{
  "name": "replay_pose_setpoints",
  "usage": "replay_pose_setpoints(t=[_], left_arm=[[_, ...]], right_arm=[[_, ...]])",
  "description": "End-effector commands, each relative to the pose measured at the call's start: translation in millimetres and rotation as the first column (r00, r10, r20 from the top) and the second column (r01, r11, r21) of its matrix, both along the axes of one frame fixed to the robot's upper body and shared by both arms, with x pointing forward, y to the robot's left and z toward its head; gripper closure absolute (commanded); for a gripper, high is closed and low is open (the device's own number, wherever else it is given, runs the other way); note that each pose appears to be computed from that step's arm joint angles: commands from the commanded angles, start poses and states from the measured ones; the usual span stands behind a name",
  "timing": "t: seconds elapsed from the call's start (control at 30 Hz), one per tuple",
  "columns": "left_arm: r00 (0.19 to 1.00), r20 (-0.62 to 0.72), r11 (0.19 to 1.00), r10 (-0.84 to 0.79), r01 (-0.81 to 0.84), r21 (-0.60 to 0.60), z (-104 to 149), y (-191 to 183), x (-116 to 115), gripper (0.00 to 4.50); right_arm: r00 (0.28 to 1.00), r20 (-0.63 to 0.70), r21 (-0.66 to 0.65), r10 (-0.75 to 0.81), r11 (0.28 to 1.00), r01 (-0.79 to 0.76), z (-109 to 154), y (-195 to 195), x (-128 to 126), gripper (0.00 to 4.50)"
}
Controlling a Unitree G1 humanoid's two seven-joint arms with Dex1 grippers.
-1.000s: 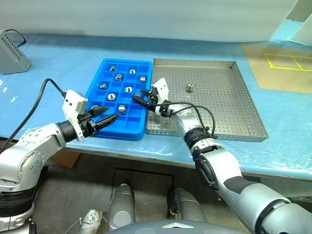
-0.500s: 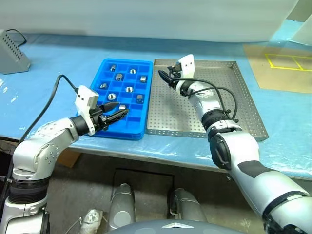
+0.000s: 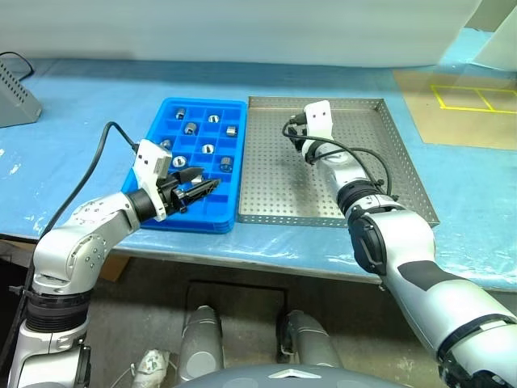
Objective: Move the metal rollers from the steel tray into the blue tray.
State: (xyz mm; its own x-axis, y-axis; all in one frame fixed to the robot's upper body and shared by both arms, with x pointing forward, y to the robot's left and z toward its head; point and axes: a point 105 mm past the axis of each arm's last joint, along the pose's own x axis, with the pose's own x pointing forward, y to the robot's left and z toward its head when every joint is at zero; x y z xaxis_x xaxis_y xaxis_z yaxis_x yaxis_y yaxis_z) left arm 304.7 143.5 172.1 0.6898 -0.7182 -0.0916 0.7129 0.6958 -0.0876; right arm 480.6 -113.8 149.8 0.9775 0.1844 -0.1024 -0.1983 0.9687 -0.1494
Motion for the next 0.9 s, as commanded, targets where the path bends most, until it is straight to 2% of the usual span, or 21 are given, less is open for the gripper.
replay_pose_setpoints(t=[0.03,0.4,0.67,0.9], left_arm=[[0.999,0.043,1.0,-0.003,0.003,0.001,10.7,-2.6,-6.7,1.52],[0.999,0.029,1.0,0.017,-0.017,0.0,9.4,-4.6,-17.4,1.52],[1.0,0.019,1.0,0.011,-0.011,0.0,10.1,-8.8,-16.9,1.52],[1.0,0.013,1.0,0.001,-0.001,-0.003,8.3,-12.6,-14.8,1.52]], right_arm=[[0.999,0.023,-0.003,-0.031,1.0,0.031,9.0,-0.9,2.4,2.1],[0.998,0.012,-0.01,-0.067,0.998,0.067,2.0,-2.5,1.4,2.1],[0.989,-0.038,0.011,-0.143,0.99,0.144,-11.8,-14.6,-0.6,2.1],[0.986,-0.042,0.035,-0.163,0.986,0.164,-12.4,-21.1,-0.7,2.1]])
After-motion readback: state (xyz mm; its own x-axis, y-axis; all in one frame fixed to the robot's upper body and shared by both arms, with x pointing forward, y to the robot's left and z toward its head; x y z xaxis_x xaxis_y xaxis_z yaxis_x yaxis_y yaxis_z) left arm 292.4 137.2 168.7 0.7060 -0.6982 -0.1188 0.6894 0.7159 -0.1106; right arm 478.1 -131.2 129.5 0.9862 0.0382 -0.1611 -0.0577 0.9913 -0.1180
